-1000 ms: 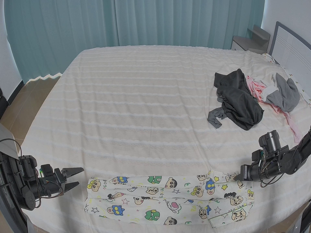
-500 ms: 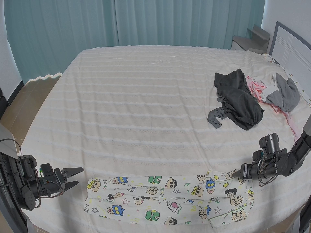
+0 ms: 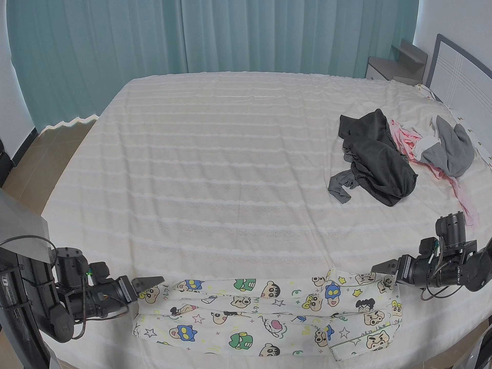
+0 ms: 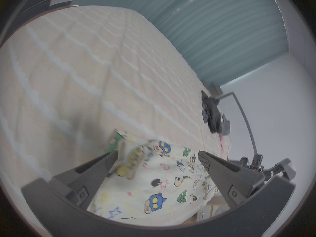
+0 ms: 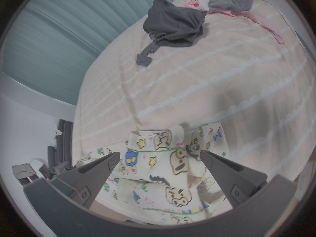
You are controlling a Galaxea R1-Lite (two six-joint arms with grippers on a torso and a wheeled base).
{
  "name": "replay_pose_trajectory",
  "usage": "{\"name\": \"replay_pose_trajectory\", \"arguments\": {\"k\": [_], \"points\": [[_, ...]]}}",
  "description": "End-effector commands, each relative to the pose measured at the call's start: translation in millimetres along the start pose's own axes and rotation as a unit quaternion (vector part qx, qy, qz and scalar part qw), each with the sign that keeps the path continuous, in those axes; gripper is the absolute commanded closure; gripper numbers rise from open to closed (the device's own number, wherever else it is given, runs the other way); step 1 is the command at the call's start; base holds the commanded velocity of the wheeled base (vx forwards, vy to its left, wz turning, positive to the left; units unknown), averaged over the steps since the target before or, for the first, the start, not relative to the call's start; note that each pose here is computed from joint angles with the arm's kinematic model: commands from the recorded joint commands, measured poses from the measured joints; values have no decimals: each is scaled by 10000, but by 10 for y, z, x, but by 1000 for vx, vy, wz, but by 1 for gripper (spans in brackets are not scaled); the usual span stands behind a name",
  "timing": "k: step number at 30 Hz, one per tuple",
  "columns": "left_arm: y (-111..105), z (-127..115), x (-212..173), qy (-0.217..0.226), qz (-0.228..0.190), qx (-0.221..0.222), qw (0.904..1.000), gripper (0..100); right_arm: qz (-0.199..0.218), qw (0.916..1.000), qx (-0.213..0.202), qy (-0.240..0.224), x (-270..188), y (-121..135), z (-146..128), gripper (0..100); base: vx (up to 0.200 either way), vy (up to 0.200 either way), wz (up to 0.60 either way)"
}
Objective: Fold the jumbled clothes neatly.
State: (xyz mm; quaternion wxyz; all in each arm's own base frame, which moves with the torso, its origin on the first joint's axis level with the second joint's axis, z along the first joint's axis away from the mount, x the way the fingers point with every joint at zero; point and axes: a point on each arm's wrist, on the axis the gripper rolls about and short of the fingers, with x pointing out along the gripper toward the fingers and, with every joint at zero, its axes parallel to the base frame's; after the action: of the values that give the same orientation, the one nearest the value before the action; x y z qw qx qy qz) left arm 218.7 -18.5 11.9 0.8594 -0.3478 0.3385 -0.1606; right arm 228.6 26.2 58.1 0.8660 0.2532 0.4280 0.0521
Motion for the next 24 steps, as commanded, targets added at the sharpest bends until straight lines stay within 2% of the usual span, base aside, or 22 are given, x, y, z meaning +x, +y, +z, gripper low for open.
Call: {"name": "replay_pose_trajectory", "arguments": {"k": [1, 3, 9, 13, 18, 22, 24], "points": [[-184, -116, 232, 352, -40, 392, 9986, 0, 499, 9980, 93, -384, -354, 41, -154, 0, 0, 0, 0], [-178, -111, 263, 400, 63, 474, 9981, 0, 529, 9978, 70, -392, -351, 30, -174, 0, 0, 0, 0], [-387, 129, 178, -188, -98, 720, 9972, 0, 555, 9983, 136, -144, -300, -17, -247, 0, 0, 0, 0], [-415, 260, 90, -474, 266, 1005, 9934, 0, 633, 9979, 146, -53, -299, -20, -267, 0, 0, 0, 0], [-224, 316, -21, -367, 784, 1223, 9887, 0, 676, 9976, 133, 60, -294, -19, -306, 0, 0, 0, 0], [-208, 410, -114, -532, 808, 1091, 9893, 0, 676, 9976, 115, 122, -279, -17, -330, 0, 0, 0, 0], [-346, 527, -206, -763, 453, 589, 9943, 0, 683, 9975, 104, 131, -273, -27, -359, 0, 0, 0, 0]]}}
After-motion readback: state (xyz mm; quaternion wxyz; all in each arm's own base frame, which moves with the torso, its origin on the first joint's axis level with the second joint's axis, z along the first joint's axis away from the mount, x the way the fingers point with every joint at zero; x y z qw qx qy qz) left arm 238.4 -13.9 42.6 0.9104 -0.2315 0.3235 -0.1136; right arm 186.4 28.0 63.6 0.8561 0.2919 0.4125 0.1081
